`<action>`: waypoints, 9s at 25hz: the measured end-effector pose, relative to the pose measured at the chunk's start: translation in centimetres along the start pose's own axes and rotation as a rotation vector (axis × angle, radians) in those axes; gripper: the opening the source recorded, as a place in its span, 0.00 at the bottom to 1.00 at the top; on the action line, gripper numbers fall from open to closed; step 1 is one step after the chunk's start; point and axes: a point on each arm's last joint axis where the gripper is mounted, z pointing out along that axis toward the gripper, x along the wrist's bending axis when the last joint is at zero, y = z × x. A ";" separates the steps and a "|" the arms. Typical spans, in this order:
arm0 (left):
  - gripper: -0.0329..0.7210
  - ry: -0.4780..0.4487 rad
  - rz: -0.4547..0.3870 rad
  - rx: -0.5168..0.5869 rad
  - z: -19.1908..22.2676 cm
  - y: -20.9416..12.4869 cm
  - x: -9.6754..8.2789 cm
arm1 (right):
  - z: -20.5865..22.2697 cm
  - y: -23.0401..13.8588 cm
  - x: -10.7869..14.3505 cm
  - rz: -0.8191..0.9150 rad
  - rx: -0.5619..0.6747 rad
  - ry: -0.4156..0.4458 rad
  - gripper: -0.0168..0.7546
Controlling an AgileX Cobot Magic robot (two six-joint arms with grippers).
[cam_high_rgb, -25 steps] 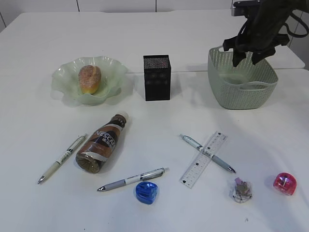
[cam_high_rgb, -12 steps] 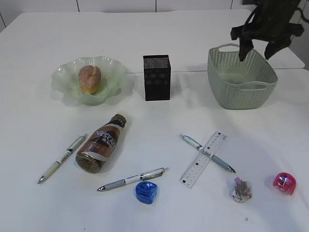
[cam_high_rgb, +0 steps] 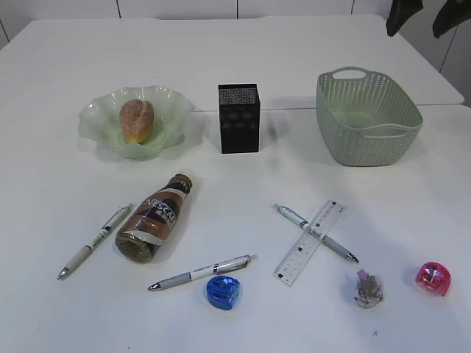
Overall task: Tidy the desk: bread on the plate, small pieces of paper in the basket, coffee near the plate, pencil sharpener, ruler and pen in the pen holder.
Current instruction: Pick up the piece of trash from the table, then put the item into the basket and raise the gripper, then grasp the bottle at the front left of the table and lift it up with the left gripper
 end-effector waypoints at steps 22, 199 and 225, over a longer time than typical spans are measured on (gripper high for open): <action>0.58 -0.068 -0.019 -0.009 -0.6 -0.2 -0.6 | 2.8 -16.4 4.5 -0.139 0.463 0.060 0.73; 0.58 -0.070 -0.020 -0.009 -0.6 -0.3 -0.6 | 17.9 2.2 -2.1 0.023 0.083 -0.119 0.16; 0.58 -0.104 -0.005 -0.007 -0.6 -0.3 -0.9 | 5.8 3.4 -1.3 0.054 -0.028 -0.062 0.74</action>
